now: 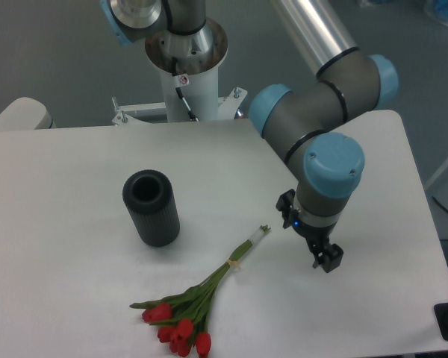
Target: Place the flowers on the table
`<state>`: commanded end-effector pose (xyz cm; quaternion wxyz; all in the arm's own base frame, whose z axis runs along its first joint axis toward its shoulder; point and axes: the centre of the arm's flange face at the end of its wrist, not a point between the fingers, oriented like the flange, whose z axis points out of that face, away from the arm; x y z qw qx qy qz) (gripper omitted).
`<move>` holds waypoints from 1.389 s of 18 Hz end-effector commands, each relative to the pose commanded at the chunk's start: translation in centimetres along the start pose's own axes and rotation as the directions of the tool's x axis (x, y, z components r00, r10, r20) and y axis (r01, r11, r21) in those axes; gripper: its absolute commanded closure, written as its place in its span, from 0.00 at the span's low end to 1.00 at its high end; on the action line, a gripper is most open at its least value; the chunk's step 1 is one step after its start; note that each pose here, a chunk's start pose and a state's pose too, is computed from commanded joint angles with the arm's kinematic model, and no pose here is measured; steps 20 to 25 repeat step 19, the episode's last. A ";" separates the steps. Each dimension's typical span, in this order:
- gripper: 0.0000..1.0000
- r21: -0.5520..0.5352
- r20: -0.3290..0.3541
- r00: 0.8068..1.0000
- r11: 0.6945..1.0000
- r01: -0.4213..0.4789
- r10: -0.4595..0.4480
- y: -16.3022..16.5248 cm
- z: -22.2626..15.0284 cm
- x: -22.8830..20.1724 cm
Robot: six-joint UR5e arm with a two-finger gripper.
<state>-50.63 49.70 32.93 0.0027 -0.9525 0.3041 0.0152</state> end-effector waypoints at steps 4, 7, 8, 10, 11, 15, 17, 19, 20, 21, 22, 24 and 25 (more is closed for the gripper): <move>0.00 -0.005 0.000 1.000 1.000 -0.002 0.002 -0.1 -0.3 0.6; 0.00 -0.003 -0.005 1.000 1.000 0.000 0.000 0.0 -0.1 0.7; 0.00 -0.003 -0.005 1.000 1.000 -0.002 0.002 -0.1 -0.1 0.7; 0.00 -0.001 -0.006 1.000 1.000 -0.002 0.002 -0.1 0.1 0.7; 0.00 -0.001 -0.006 1.000 1.000 0.000 0.000 -0.1 0.1 0.7; 0.00 0.000 -0.003 1.000 1.000 -0.002 0.002 -0.2 0.0 0.7; 0.00 0.000 -0.003 1.000 1.000 0.000 0.000 -0.2 0.0 0.7; 0.00 0.000 -0.005 1.000 1.000 0.000 0.000 -0.2 0.1 0.7; 0.00 0.000 -0.005 1.000 1.000 0.000 0.000 -0.2 0.1 0.7; 0.00 0.000 -0.005 1.000 1.000 0.000 0.000 -0.2 0.1 0.7; 0.00 0.000 -0.005 1.000 1.000 0.000 0.000 -0.2 0.1 0.7; 0.00 0.000 -0.005 1.000 1.000 0.000 0.000 -0.2 0.1 0.7; 0.00 0.000 -0.005 1.000 1.000 0.000 0.000 -0.2 0.1 0.7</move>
